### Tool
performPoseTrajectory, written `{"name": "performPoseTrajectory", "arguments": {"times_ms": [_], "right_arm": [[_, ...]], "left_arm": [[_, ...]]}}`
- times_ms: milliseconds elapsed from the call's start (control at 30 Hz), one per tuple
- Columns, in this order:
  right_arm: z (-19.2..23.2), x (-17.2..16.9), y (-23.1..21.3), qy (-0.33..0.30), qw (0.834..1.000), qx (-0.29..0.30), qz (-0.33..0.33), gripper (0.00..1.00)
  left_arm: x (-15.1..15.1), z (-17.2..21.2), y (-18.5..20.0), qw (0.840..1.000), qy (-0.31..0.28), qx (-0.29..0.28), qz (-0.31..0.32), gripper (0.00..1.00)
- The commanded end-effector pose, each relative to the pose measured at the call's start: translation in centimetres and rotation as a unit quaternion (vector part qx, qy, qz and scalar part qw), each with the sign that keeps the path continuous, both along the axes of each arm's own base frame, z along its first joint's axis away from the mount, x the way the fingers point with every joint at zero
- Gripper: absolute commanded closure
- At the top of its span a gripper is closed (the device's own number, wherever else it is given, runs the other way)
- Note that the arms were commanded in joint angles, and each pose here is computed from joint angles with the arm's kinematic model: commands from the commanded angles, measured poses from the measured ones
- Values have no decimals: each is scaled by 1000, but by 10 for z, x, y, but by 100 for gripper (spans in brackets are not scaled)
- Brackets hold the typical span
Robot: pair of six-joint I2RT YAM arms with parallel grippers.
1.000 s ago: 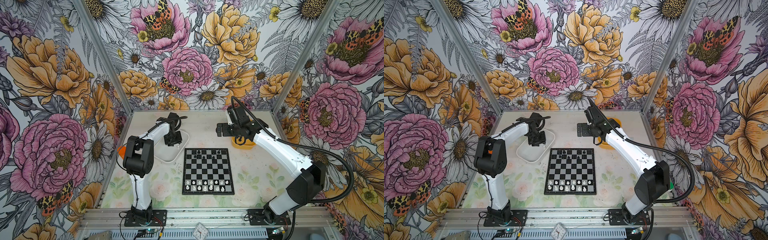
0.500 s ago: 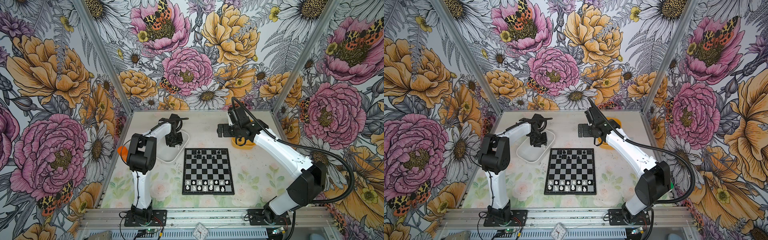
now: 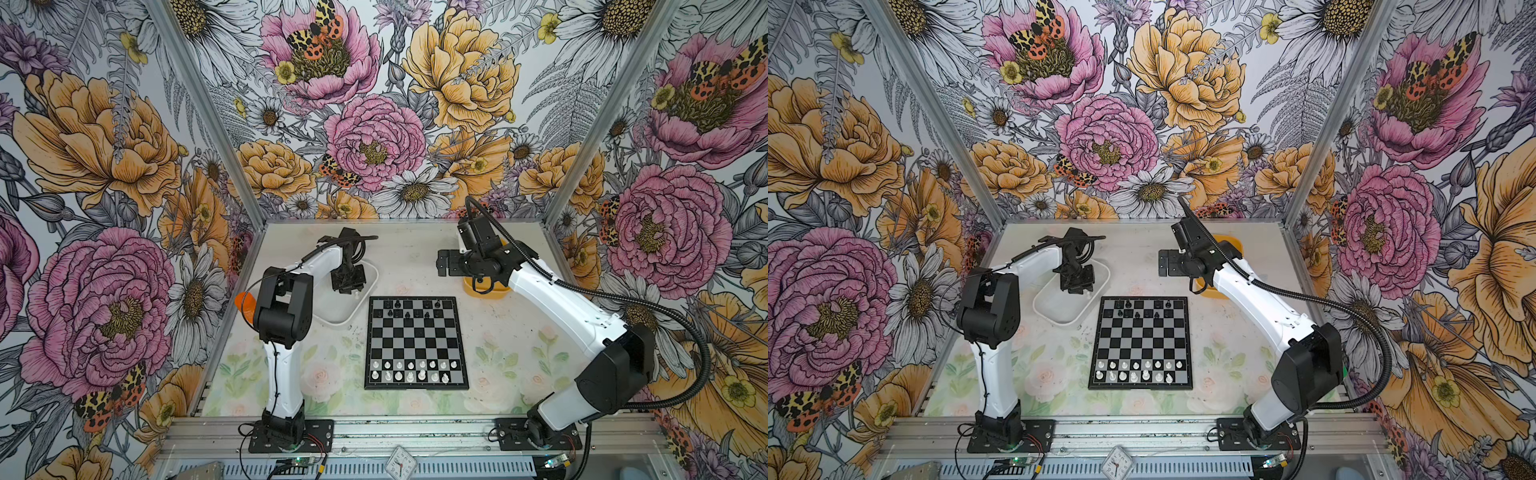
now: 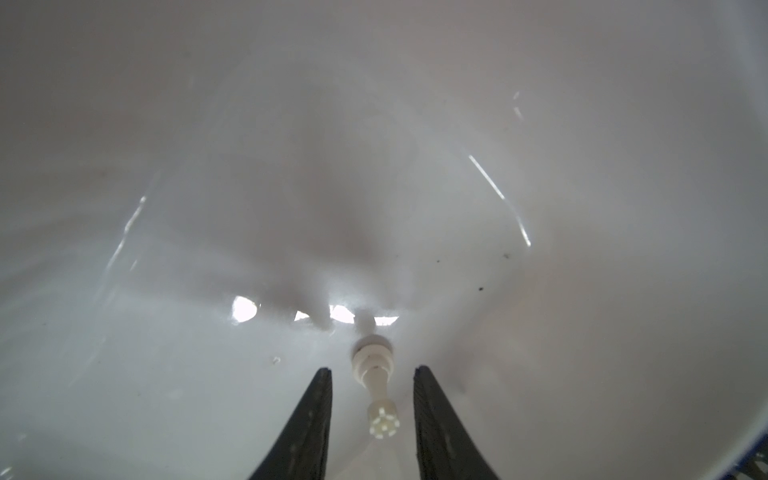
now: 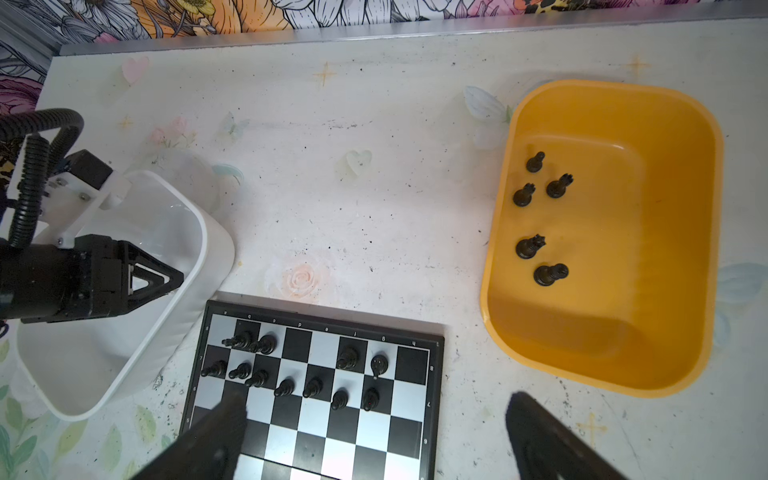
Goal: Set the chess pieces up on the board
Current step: 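Lower the left gripper around the last white piece in the tray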
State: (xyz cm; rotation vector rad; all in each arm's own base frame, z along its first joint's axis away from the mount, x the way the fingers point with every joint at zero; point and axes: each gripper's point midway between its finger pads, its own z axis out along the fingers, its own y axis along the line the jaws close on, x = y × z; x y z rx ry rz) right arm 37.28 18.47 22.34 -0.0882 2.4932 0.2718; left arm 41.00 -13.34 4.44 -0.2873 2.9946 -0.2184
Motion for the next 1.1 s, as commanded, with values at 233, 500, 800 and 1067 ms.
{"name": "performPoseTrajectory", "arguments": {"times_ms": [233,500,800,1067], "right_arm": [[14,-3,-11,-26,999,2,-19,0],[15,-2,-12,-26,999,2,-21,0],[15,-2,-13,-27,999,1,-22,0],[15,-3,-14,-27,999,2,-26,0]], "left_arm": [[-1,-2,-9,1000,-1,-6,-11,67],[-4,-4,-9,1000,3,-2,-15,70],[-7,-9,-4,1000,8,5,-16,77],[-4,-8,1,1000,5,9,-14,78]]}}
